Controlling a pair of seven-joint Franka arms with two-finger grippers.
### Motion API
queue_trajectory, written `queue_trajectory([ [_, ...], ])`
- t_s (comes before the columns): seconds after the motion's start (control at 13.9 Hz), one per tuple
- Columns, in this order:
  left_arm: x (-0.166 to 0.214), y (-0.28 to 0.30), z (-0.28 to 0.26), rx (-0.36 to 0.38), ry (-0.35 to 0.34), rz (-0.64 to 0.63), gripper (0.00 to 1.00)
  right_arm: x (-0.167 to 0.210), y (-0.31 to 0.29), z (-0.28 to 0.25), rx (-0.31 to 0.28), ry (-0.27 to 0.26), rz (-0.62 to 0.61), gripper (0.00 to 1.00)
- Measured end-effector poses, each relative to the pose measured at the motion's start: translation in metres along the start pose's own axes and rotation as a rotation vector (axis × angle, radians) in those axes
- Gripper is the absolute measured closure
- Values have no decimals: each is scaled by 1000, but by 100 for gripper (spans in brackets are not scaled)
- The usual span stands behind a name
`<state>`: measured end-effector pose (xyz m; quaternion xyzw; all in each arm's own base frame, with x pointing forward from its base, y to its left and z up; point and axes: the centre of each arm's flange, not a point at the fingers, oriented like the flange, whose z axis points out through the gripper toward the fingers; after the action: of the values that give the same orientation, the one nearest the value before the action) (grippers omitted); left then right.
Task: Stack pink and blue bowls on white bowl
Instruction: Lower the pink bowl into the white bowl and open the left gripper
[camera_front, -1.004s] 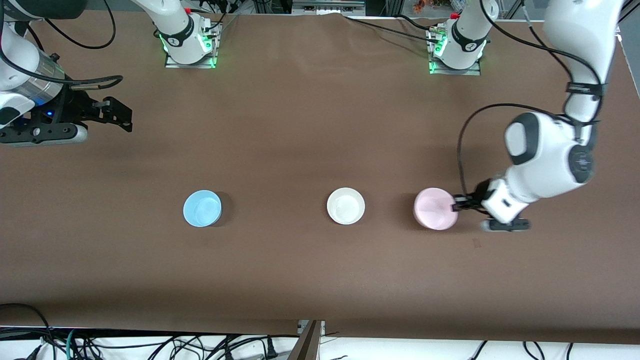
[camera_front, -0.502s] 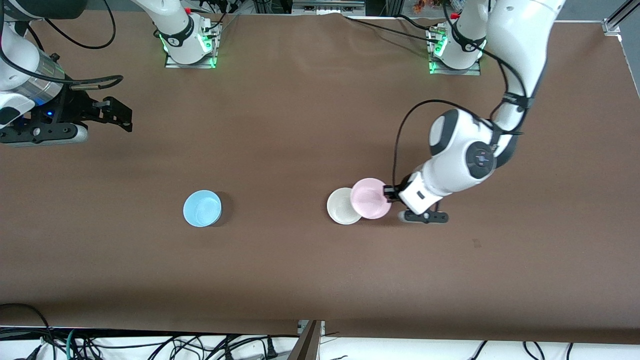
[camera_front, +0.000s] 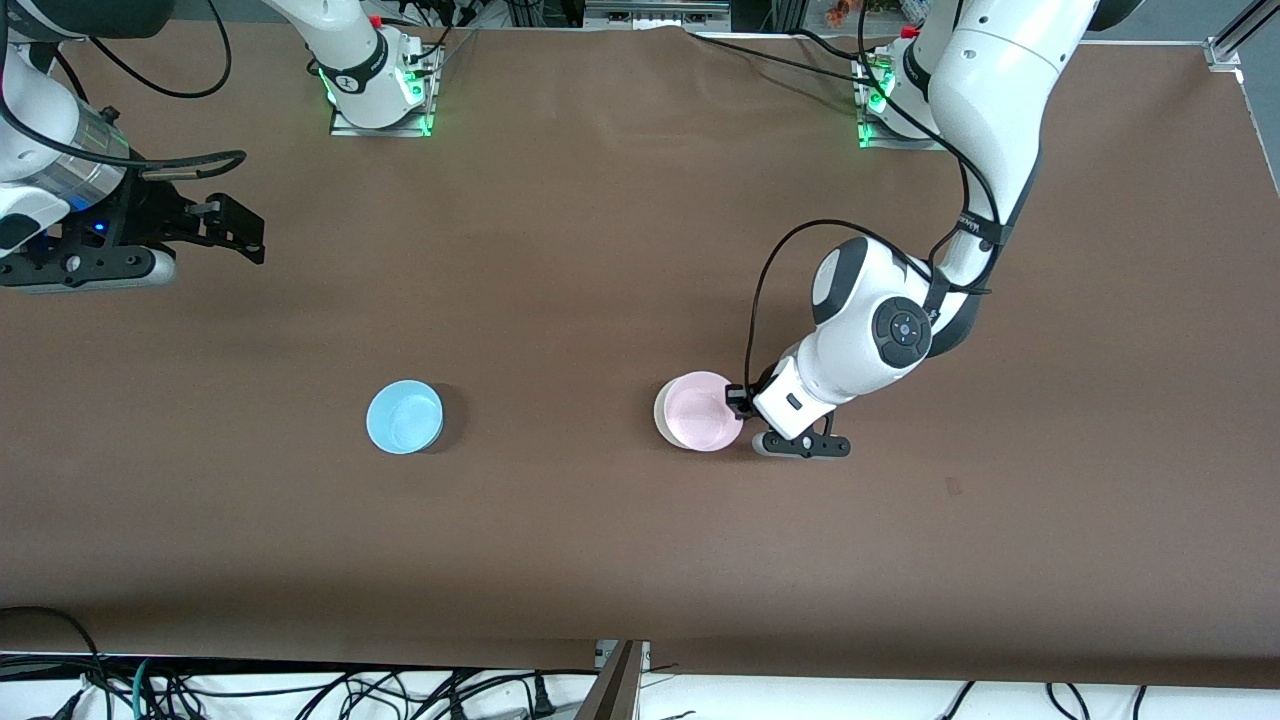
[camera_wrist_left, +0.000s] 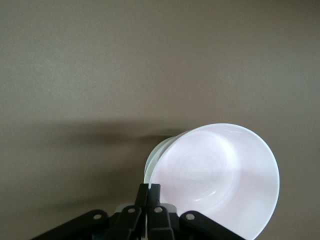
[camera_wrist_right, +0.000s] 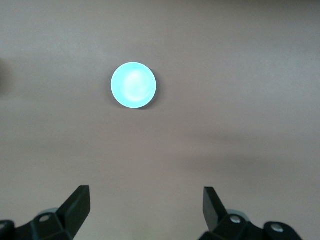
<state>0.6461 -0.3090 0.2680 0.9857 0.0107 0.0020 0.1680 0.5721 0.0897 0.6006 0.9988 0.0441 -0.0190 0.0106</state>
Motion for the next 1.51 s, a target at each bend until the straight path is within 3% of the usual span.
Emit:
queue_trajectory([
  [1.51,-9,11,27,44,-11,12,98,0,0,0,0,0,0,0],
])
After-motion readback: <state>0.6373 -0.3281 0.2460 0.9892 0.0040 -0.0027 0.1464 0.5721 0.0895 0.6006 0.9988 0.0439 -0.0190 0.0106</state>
